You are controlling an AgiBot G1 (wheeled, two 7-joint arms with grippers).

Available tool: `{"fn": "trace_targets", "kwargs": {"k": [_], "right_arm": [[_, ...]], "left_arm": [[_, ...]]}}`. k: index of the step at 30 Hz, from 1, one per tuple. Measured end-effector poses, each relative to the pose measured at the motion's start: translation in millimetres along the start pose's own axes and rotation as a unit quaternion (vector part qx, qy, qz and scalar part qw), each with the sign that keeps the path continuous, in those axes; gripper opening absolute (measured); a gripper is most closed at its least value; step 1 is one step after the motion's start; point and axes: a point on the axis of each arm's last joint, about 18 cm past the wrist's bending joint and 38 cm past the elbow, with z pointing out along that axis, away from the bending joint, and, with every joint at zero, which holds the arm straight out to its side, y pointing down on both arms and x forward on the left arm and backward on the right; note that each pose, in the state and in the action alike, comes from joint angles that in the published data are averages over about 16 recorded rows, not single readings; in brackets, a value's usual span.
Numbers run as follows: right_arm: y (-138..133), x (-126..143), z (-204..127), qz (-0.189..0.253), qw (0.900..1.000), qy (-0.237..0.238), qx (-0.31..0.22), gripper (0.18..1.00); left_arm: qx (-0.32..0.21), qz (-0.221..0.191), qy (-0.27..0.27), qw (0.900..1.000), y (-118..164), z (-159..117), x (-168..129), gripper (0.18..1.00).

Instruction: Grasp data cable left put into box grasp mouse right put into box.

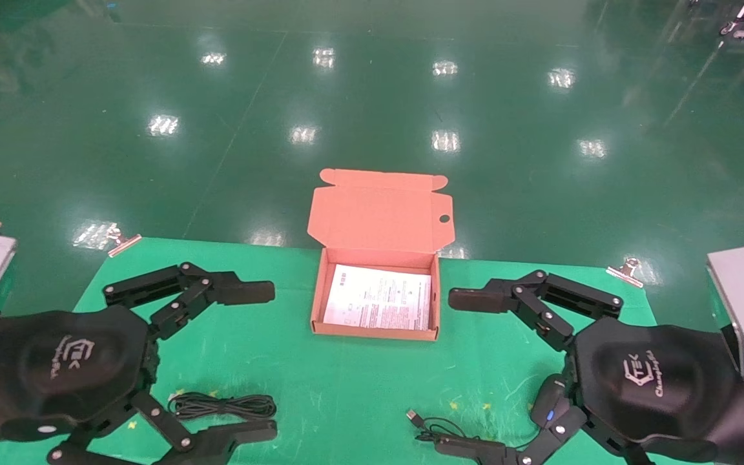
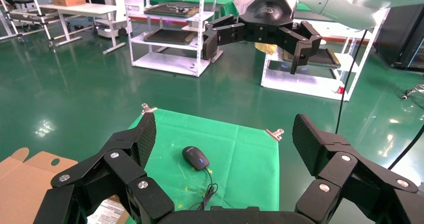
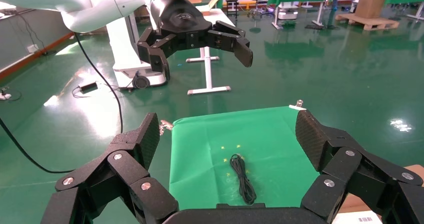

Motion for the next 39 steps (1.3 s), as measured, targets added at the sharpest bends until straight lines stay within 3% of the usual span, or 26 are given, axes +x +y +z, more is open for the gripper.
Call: {"fn": "trace_targets", "kwargs": {"k": [21,29,34,39], "right_arm": [[2,1,0,0.000,1.000,0.002,-0.004,1.001],[13,2,1,-0.023,0.998,0.002,-0.063,1.001],[28,7,2,-0.066,0.987,-0.008,-0.146,1.001],[47,17,3,-0.119,0.962,-0.026,-0.243,1.001]], "left_arm": [[-0.008,0.007,0.003,0.9999,1,0,1,1.001],[-0.056,0.030,0.014,0.9978,8,4,0,1.001],[-0.111,0.059,0.025,0.9917,19,12,-4,1.001],[-0.176,0.091,0.037,0.9794,37,22,-12,1.001]]}}
